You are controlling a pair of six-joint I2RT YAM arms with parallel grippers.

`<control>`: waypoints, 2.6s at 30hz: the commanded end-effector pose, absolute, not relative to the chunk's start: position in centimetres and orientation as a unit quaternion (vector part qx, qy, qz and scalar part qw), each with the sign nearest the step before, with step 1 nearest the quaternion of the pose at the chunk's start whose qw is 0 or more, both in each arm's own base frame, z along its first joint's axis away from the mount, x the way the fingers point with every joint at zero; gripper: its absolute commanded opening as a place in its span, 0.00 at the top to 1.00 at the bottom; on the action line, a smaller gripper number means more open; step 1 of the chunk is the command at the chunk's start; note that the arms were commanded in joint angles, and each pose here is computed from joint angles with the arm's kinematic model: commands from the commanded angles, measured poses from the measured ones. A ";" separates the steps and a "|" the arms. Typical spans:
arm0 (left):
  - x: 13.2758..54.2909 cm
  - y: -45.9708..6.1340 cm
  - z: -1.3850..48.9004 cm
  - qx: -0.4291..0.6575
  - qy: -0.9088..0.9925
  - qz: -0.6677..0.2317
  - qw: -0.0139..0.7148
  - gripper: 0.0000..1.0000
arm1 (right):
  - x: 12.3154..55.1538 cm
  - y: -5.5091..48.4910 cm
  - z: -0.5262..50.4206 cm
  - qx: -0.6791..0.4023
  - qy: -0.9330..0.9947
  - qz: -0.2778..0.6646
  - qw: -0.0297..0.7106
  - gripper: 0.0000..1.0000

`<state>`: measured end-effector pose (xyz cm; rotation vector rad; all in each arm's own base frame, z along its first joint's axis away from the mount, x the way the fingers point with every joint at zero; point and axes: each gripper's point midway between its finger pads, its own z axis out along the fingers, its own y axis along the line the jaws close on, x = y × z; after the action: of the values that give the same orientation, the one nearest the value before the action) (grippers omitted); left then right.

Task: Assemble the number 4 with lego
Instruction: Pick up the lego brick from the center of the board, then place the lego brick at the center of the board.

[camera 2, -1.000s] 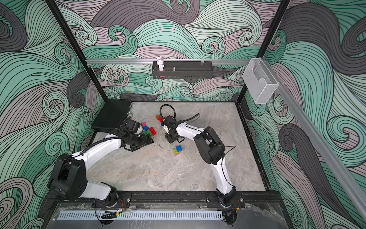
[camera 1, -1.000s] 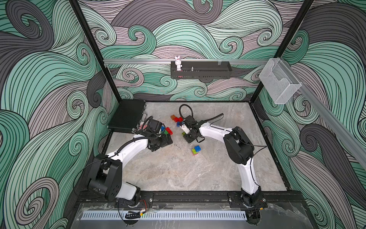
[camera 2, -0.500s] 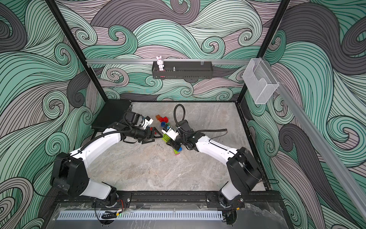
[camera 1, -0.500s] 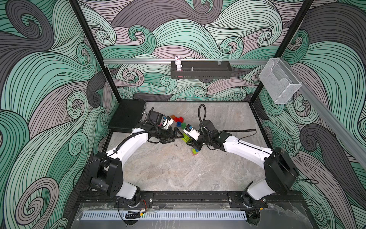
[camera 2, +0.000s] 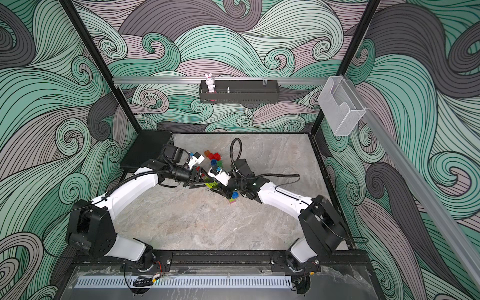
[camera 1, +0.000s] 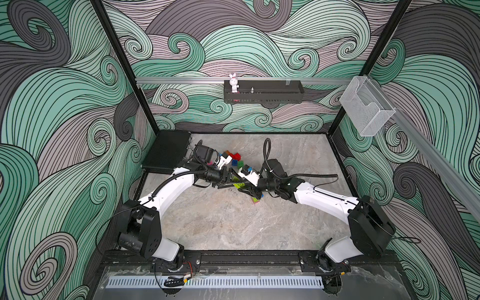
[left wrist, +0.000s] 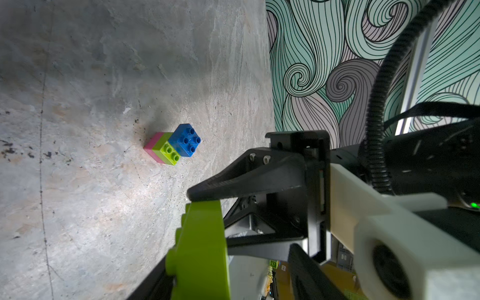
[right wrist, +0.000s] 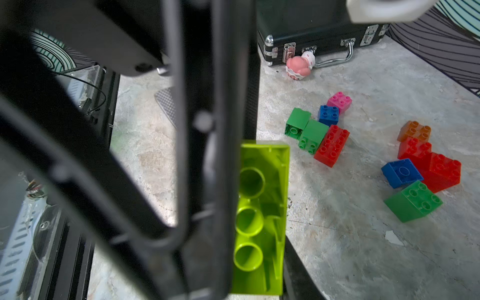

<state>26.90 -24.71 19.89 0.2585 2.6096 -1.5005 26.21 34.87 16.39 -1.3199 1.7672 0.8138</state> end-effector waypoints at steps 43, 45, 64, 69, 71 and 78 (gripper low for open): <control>28.6 -11.8 5.1 0.037 0.930 0.363 0.052 0.95 | 31.4 13.9 17.5 -0.101 0.882 0.066 0.456 0.01; 28.9 -12.7 4.6 0.040 0.936 0.346 0.048 0.93 | 31.3 13.6 17.5 -0.103 0.881 0.059 0.457 0.01; 34.1 -19.1 7.5 0.056 0.992 -0.049 0.101 0.18 | 30.9 12.2 18.2 -0.083 0.880 0.037 0.467 0.01; 36.0 -15.7 8.1 -0.011 0.985 -0.112 0.128 0.02 | 30.8 12.4 18.4 -0.085 0.880 0.042 0.466 0.01; 36.7 -15.5 8.4 -0.038 0.974 -0.166 0.148 0.02 | 30.7 12.4 18.6 -0.087 0.880 0.044 0.465 0.01; 37.4 -16.2 6.7 -0.050 0.955 -0.234 0.176 0.01 | 30.5 12.5 19.2 -0.097 0.878 0.044 0.466 0.01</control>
<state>35.49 -14.10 5.30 -0.1801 2.8264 -0.5019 30.54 12.65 17.92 -0.2410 2.1785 0.1061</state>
